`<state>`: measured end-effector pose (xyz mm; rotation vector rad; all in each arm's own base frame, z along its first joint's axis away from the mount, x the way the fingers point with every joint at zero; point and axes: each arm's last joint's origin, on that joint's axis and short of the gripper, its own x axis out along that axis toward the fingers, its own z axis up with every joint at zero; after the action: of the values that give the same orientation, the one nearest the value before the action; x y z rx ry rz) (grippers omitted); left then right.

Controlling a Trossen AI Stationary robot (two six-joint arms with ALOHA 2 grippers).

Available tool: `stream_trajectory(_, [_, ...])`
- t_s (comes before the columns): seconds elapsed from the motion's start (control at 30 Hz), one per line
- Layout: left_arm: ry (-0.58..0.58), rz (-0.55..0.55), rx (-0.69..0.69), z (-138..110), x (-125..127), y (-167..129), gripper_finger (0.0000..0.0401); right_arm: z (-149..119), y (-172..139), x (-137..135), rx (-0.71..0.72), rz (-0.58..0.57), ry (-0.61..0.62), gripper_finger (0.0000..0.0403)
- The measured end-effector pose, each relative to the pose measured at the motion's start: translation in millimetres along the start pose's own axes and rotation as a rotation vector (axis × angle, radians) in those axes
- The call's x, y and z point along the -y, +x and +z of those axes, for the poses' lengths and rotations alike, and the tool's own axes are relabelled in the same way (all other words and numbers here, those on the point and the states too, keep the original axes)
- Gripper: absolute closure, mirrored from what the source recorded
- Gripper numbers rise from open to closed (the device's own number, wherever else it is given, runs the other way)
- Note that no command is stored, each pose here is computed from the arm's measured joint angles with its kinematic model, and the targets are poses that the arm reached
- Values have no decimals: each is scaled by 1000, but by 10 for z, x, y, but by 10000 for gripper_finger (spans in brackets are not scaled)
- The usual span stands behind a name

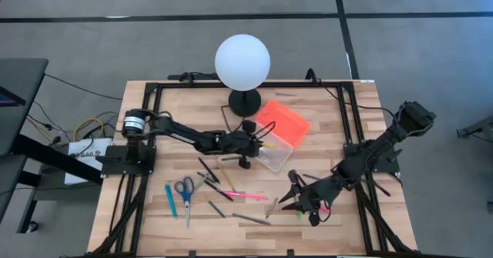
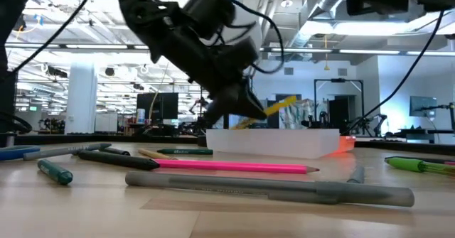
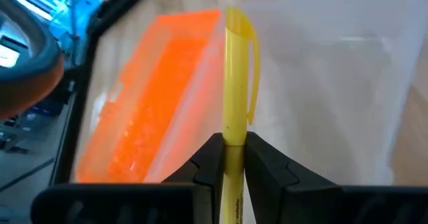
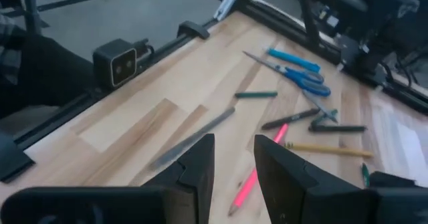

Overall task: Pick & place school supplies into a supply box
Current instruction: Put the yellow pen into the orange supply box, then put the dark green crayon into the orange supply box

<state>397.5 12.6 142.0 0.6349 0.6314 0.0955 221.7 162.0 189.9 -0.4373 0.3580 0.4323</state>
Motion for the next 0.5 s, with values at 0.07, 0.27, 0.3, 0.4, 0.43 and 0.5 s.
stream_trajectory(0.07, [34,-23,-45,11,13,62,358,-22,-3,-16,-24,7,23,302])
stream_trajectory(0.27, [49,-22,-98,76,-30,77,329,-80,-5,-18,-88,-22,66,302])
stream_trajectory(0.3, [47,-11,-103,86,-43,69,321,-91,-6,-12,-102,-48,70,302])
stream_trajectory(0.4, [37,8,-85,149,-78,58,297,-133,-12,2,-150,-117,85,302])
stream_trajectory(0.43, [32,12,-84,157,-85,56,290,-145,-14,5,-162,-132,91,302])
stream_trajectory(0.5, [23,20,-91,157,-86,55,277,-161,-17,11,-178,-150,105,302])
